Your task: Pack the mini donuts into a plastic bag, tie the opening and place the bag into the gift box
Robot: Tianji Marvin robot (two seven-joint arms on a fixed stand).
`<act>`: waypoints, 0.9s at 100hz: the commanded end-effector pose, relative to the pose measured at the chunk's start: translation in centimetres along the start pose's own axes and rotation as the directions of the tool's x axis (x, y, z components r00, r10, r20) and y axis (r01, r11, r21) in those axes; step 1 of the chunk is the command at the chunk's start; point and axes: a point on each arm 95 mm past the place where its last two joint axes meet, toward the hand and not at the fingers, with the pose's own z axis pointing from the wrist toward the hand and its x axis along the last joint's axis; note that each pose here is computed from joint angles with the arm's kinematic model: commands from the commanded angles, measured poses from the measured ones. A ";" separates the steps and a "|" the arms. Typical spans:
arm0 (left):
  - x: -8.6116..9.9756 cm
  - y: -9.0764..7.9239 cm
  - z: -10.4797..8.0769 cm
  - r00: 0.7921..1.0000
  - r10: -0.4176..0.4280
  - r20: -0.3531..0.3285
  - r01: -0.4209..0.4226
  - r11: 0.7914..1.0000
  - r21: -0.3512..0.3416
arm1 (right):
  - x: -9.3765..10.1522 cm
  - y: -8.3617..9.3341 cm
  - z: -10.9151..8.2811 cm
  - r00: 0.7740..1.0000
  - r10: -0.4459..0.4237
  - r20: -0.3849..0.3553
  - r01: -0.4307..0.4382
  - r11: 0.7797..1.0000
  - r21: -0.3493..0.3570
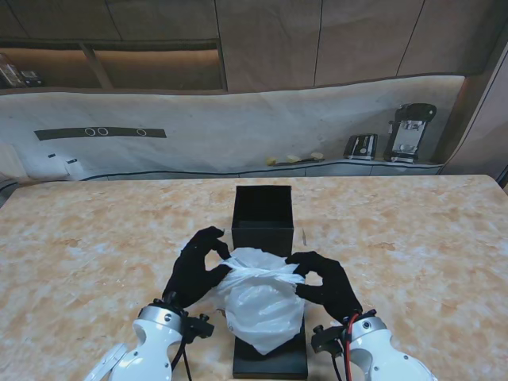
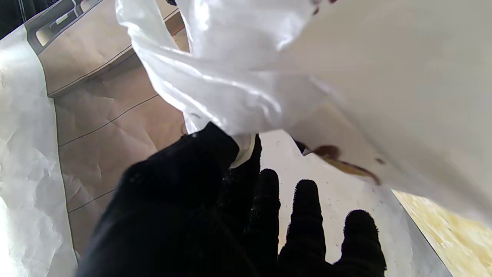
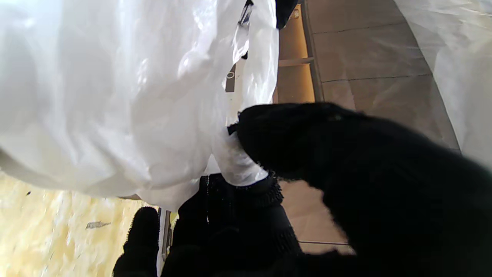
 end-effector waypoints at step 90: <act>-2.6 -1.5 -0.9 0.998 0.048 0.037 -0.046 0.997 -0.068 | -1.7 3.7 2.1 0.880 -0.472 0.053 0.472 0.858 -0.201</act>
